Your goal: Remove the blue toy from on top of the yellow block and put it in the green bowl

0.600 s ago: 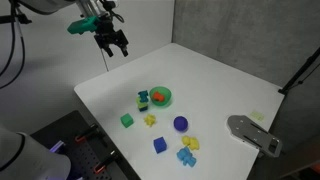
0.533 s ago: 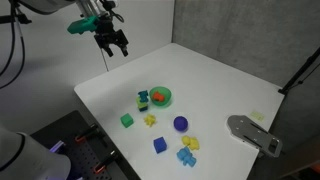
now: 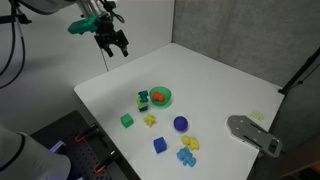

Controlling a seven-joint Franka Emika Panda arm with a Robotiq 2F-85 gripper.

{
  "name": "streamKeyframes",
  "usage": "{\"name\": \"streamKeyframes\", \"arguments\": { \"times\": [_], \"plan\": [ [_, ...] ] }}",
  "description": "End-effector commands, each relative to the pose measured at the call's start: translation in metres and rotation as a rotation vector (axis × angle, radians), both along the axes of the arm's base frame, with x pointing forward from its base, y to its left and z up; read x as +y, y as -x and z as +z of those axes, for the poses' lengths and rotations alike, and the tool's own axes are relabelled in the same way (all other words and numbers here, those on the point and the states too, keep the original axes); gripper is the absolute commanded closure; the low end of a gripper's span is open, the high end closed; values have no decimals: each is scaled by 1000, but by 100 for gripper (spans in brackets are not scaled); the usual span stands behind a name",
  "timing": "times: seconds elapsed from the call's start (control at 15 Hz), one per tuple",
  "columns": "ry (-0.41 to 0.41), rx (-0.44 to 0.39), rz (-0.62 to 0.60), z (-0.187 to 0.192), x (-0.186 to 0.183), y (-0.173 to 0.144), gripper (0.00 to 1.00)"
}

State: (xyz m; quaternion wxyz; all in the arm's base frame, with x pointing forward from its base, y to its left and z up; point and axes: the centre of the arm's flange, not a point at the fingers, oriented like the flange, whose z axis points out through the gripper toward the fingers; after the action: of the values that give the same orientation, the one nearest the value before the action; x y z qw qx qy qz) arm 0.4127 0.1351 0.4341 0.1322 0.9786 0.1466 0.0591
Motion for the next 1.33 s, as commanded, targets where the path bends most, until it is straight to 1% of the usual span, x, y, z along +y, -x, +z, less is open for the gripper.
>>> {"name": "streamKeyframes", "arguments": {
  "times": [0.0,0.2,0.4,0.6,0.67,0.93,1.07,1.27],
  "plan": [
    [-26,-17,-22,0,-4,-26,0],
    [-73,-31,-36,-8,-13,-49,0],
    [-115,-31,-48,-31,-20,-68,0],
    [-128,14,-68,-69,-26,-80,0],
    [-131,40,-78,-85,-28,-83,0],
    [-130,91,-114,-138,-33,-87,0],
    [-130,98,-118,-162,-35,-91,0],
    [-139,77,-122,-193,-35,-96,0]
  ]
}}
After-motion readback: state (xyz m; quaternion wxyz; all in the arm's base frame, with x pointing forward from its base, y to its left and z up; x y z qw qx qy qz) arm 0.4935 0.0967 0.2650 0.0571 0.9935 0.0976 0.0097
